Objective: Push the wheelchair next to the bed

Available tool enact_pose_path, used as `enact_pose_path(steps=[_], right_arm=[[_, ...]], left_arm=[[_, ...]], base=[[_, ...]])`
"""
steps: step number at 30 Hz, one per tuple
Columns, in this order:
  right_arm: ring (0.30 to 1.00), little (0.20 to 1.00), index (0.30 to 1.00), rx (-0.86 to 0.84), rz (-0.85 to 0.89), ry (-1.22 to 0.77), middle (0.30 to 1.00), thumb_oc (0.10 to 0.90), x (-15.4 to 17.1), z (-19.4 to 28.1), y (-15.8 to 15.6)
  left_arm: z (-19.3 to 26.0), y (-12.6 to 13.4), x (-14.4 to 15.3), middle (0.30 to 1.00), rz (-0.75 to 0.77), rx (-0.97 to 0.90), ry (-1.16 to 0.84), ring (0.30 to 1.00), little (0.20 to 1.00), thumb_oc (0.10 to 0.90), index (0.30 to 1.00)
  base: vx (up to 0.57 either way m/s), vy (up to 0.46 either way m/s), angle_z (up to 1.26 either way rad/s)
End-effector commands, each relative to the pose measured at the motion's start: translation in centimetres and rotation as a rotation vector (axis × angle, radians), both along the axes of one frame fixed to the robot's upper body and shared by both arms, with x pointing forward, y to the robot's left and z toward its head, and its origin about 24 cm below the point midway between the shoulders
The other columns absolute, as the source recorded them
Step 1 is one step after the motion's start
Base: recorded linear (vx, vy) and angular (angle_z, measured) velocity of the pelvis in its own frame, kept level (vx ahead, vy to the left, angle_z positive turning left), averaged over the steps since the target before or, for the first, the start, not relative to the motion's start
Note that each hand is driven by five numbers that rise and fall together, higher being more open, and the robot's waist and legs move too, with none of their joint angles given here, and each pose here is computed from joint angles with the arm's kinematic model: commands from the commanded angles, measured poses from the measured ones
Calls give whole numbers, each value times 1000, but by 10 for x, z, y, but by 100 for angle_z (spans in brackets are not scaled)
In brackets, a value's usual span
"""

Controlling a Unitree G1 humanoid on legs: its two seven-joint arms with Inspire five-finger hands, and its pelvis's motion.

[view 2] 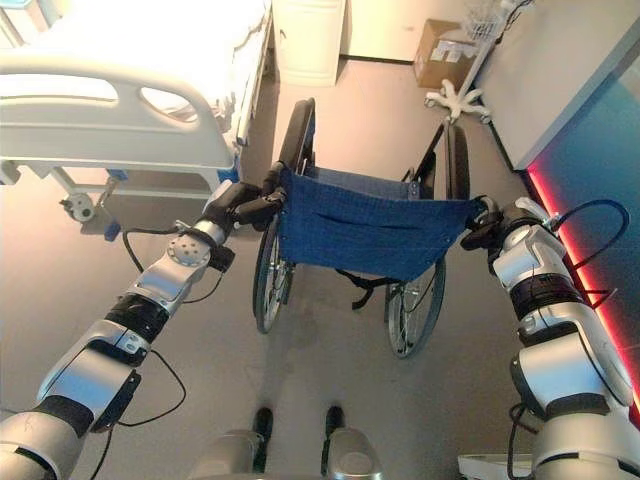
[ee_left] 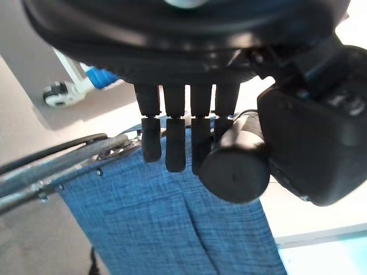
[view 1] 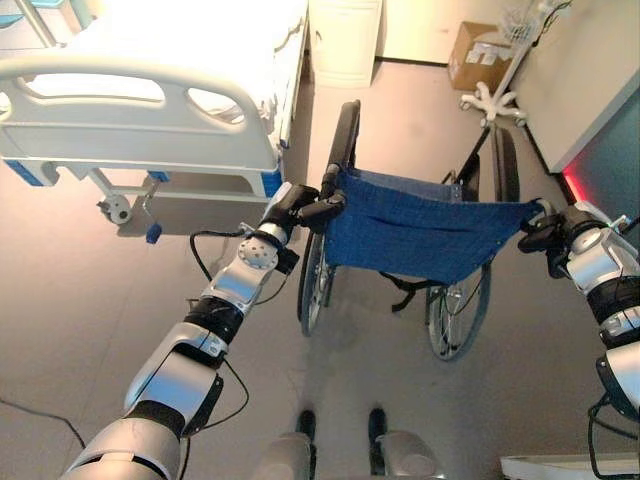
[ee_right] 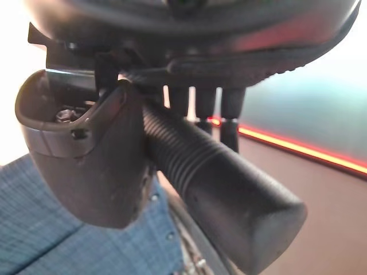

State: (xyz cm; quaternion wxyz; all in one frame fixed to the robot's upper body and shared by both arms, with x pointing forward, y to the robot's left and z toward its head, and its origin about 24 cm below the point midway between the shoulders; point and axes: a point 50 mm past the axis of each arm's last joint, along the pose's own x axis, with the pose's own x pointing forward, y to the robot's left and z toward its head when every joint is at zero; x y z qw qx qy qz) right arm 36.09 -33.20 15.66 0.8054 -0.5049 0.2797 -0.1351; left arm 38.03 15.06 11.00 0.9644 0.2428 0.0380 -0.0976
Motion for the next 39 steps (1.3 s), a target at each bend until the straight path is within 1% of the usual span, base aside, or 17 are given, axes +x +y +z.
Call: enact_pose_path(steps=[1,5,9,12,16,19,23,25,27,28,31,33,36,39], right_arm=[[300,300,300,38,440,125,300,400,20,-28,82],[300,300,300,31,451,117,300,400,21,-28,83],[300,300,300,34,462,130,300,400,19,-35,85],[300,300,300,67,442,120,300,400,18,-40,85],[300,300,300,100,407,118,300,400,18,-50,92],[300,300,300,115,439,135,300,400,18,-55,102],[300,300,300,104,500,144,300,400,21,-49,107],[300,300,300,94,521,136,300,400,22,-44,106],[300,300,300,116,554,143,300,400,19,-52,106],[300,300,300,128,552,136,300,400,17,-57,106],[300,300,300,159,573,110,300,400,14,-61,108],[300,300,300,152,574,46,300,400,17,-55,112],[300,300,300,145,570,3,300,400,22,-48,113],[300,300,300,146,580,-12,300,400,25,-46,119]], left_arm=[[-50,38,-22,300,91,163,155,300,300,400,300],[-54,37,-24,300,108,135,161,300,300,400,300],[-66,43,-31,300,125,129,186,300,300,400,300],[-68,46,-33,300,120,125,186,300,300,400,300],[-68,42,-35,300,109,126,165,300,300,400,300],[-72,53,-40,300,146,127,176,300,300,400,300],[-77,71,-48,300,199,122,191,300,300,400,300],[-75,77,-49,300,216,117,199,300,300,400,300],[-77,84,-48,300,236,122,222,300,300,400,300],[-71,90,-46,300,231,146,219,300,300,400,300],[-61,96,-43,300,228,185,213,300,300,400,300],[-54,93,-37,300,226,202,179,300,300,400,300],[-52,82,-33,300,204,195,149,300,300,400,300],[-56,77,-35,300,195,199,136,300,300,400,300]], base=[[273,-130,14],[326,-156,43],[319,-113,18],[379,-135,9],[514,-61,3],[593,53,-74],[524,238,-105],[457,352,-57],[553,302,-24],[341,145,-14],[468,161,-15],[274,94,-6],[245,114,23],[294,143,19]])
